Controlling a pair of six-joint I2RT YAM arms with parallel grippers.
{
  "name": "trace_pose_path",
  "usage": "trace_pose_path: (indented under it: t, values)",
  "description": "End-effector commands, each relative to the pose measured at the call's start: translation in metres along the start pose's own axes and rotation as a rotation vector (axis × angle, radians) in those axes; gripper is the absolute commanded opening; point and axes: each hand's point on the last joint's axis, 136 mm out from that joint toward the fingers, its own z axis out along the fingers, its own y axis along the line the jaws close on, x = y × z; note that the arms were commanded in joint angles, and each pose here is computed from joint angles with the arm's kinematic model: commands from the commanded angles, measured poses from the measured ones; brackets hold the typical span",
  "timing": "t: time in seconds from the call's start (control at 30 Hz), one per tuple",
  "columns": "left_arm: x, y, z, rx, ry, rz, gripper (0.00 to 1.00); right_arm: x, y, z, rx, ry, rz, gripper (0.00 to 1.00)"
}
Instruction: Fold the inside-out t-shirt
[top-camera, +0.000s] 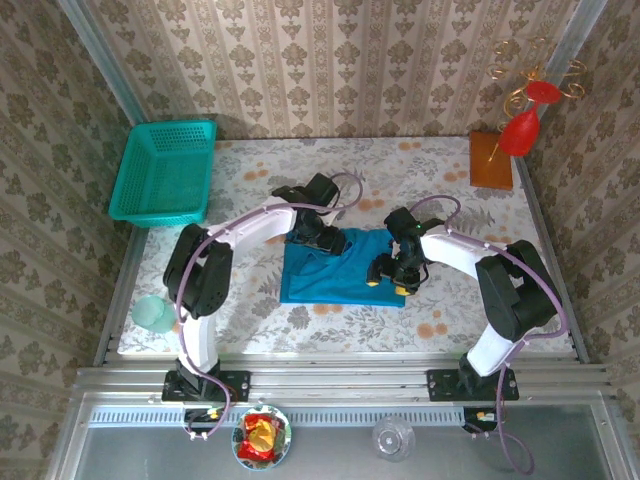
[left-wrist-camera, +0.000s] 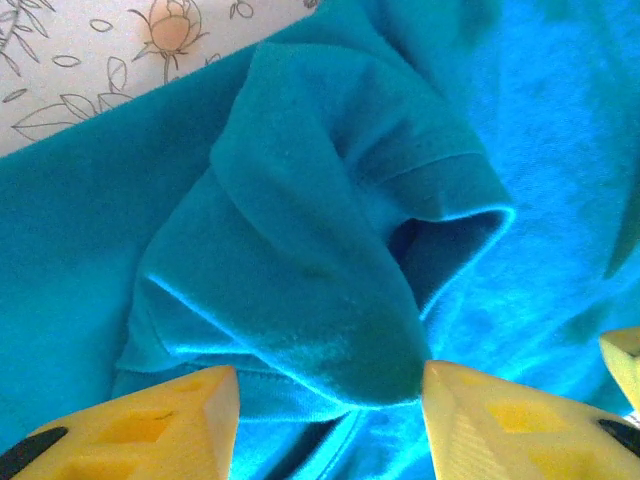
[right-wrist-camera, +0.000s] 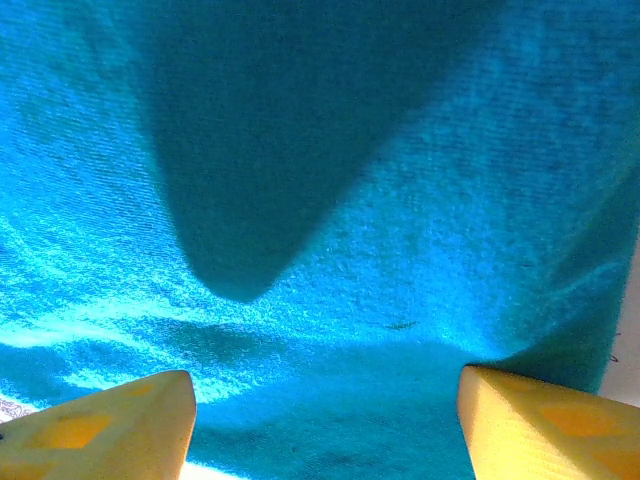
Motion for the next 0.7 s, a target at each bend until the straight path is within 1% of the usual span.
trace_pose_path:
  t: [0.0, 0.1, 0.13, 0.2, 0.27, 0.3, 0.37, 0.47, 0.53, 0.67]
  values:
    - [0.003, -0.006, 0.006, 0.012, 0.034, 0.043, 0.53, 0.003, -0.008, -0.002, 0.041, 0.006, -0.010, 0.72]
    - [0.001, -0.002, 0.013, -0.003, 0.034, 0.044, 0.52, 0.006, -0.011, -0.001, 0.055, 0.017, -0.011, 0.72]
    - [-0.001, -0.002, 0.013, -0.006, 0.026, 0.046, 0.49, 0.007, -0.013, 0.000, 0.063, 0.020, -0.012, 0.72]
    - [-0.006, 0.000, 0.011, -0.018, 0.000, 0.048, 0.41, 0.008, -0.016, 0.000, 0.076, 0.023, -0.015, 0.72]
    - [-0.012, 0.004, 0.003, -0.031, -0.030, 0.040, 0.25, 0.010, -0.019, 0.000, 0.089, 0.027, -0.015, 0.71]
    - [-0.014, 0.006, -0.002, -0.039, -0.043, 0.035, 0.19, 0.010, -0.020, 0.000, 0.093, 0.027, -0.014, 0.72]
    - [-0.018, 0.014, -0.015, -0.065, -0.080, 0.020, 0.10, 0.011, -0.022, 0.000, 0.097, 0.027, -0.012, 0.71]
    - [-0.021, 0.032, -0.035, -0.078, -0.118, -0.023, 0.05, 0.013, -0.024, 0.001, 0.105, 0.029, -0.011, 0.71]
    - [-0.023, 0.045, -0.043, -0.078, -0.128, -0.052, 0.05, 0.014, -0.026, 0.002, 0.112, 0.033, -0.008, 0.71]
    - [-0.025, 0.071, -0.043, -0.059, -0.103, -0.092, 0.06, 0.014, -0.028, 0.002, 0.123, 0.040, -0.012, 0.71]
